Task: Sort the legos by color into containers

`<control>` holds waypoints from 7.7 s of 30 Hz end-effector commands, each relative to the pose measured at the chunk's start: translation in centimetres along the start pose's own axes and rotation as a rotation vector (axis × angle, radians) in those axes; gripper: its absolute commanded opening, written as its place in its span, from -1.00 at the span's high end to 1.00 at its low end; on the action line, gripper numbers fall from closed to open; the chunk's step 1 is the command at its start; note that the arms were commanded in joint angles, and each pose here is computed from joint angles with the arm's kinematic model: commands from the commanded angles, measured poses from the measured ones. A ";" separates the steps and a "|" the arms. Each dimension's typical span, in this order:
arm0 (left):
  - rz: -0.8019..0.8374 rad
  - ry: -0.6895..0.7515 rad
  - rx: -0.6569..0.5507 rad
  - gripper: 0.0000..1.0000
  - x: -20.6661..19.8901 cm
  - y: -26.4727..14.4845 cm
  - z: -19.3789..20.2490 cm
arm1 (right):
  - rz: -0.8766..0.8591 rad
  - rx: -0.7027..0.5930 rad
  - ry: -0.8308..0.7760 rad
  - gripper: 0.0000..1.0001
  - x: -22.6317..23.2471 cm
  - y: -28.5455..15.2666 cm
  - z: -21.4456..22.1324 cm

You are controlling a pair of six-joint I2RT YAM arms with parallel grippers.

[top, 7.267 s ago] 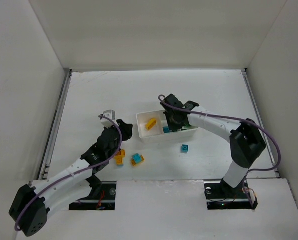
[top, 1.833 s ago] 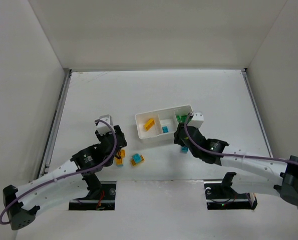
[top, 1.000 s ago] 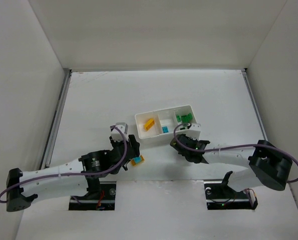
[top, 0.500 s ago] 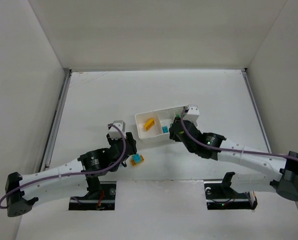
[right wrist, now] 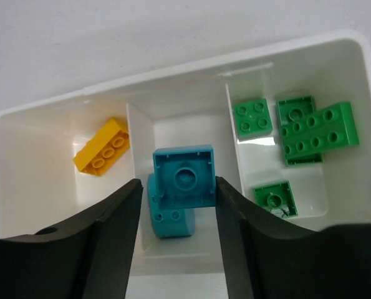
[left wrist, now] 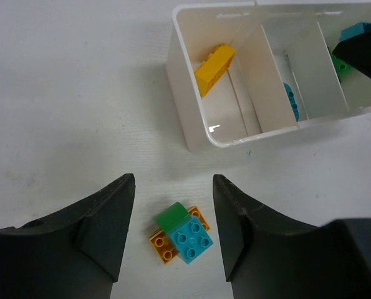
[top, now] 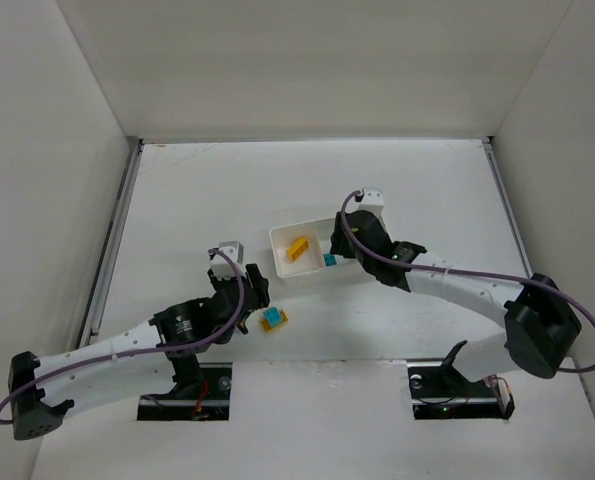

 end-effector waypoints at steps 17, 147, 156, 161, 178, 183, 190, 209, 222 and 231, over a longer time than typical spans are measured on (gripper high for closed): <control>-0.029 -0.065 -0.080 -0.02 0.5 0.3 -2.8 | -0.479 -0.005 -0.137 0.18 6.5 -8.4 2.4; 0.446 -0.305 -0.132 0.86 -10.1 2.6 -6.6 | -0.723 -0.134 0.534 0.48 -0.8 -11.9 -2.2; 0.400 0.000 0.140 0.34 -11.6 3.3 0.5 | -0.570 -0.170 0.469 0.48 -3.4 -11.2 -1.6; 0.337 0.222 0.193 -0.10 -13.3 4.1 4.3 | -0.547 -0.179 0.460 0.48 -4.1 -11.1 -1.3; 0.415 0.632 0.334 -0.26 -13.5 2.8 11.9 | -0.486 -0.193 0.470 0.47 -6.9 -10.8 -0.4; 0.371 0.655 0.341 -0.23 -13.1 4.0 12.7 | -0.494 -0.196 0.470 0.47 -6.7 -11.1 -0.5; 0.352 0.709 0.283 -0.01 -13.6 4.0 12.4 | -0.495 -0.197 0.470 0.46 -6.8 -11.2 -0.4; 0.258 0.271 -0.045 0.74 -10.9 3.1 -1.0 | -0.485 -0.192 0.465 0.46 -7.0 -10.9 -0.1; 0.082 0.060 0.004 0.29 -7.6 12.5 -5.6 | -0.497 -0.175 0.468 0.46 -6.4 -10.9 0.1; 0.180 -0.095 -0.058 -0.05 -8.5 9.3 -6.6 | -0.568 -0.151 0.489 0.47 -3.9 -10.5 -0.9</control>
Point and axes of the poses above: each gripper's point midway between its finger pads, its own y axis out along the fingers, its own x axis along the line the jaws close on, z = x × y, the point moved 7 cm from there along -y, back along the fingers, and after that the axes turned 4 degrees about y, right-handed, at the moved point
